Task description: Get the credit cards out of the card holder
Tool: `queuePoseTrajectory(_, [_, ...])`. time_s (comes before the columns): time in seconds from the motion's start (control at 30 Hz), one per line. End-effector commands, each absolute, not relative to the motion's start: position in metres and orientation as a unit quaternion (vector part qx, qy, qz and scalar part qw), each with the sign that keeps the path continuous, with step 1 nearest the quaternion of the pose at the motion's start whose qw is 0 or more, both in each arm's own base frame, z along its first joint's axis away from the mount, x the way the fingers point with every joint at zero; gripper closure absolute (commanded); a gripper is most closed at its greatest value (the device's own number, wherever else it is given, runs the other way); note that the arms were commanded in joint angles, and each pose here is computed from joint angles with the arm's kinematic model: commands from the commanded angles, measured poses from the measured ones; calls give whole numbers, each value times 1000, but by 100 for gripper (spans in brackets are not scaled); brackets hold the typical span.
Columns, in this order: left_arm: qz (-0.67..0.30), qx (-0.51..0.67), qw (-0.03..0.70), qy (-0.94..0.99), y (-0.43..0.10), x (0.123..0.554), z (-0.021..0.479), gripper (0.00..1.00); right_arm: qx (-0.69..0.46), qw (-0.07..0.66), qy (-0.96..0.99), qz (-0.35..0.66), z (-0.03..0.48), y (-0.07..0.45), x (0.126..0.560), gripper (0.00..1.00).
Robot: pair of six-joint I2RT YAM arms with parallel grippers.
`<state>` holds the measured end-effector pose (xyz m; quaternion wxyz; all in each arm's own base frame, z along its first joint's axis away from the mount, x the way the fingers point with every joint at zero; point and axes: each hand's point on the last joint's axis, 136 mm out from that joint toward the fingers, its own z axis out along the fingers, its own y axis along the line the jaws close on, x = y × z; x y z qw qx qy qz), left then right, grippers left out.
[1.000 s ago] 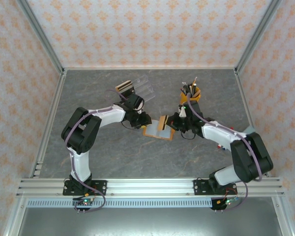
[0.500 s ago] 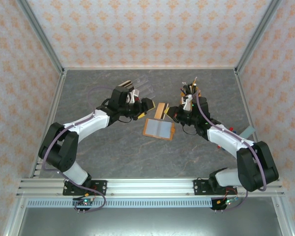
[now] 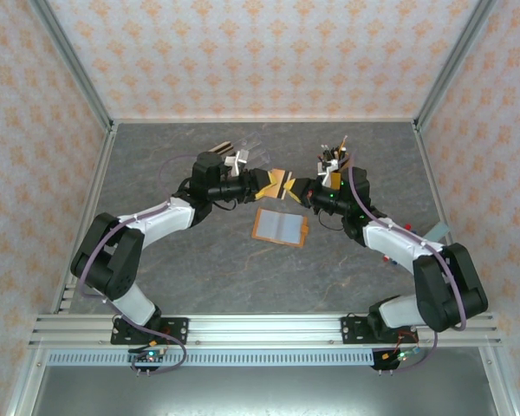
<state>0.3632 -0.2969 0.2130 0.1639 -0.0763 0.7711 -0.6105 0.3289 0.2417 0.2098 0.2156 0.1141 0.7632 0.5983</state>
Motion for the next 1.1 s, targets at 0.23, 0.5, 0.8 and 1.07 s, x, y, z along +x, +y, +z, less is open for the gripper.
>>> queuePoseTrajectory(0.23, [-577, -36, 189, 794, -293, 365, 217, 100, 106, 213, 778, 581, 204, 242, 331, 79])
queuePoseTrajectory(0.5, [-244, 87, 305, 917, -208, 377, 221, 100, 120, 251, 839, 467, 177, 213, 329, 15])
queuePoseTrajectory(0.8, [-25, 246, 374, 894, -166, 413, 254, 100, 129, 260, 853, 433, 166, 202, 328, 1])
queuePoseTrajectory(1.07, [51, 350, 358, 864, -167, 450, 247, 100, 139, 250, 853, 437, 161, 204, 330, 0])
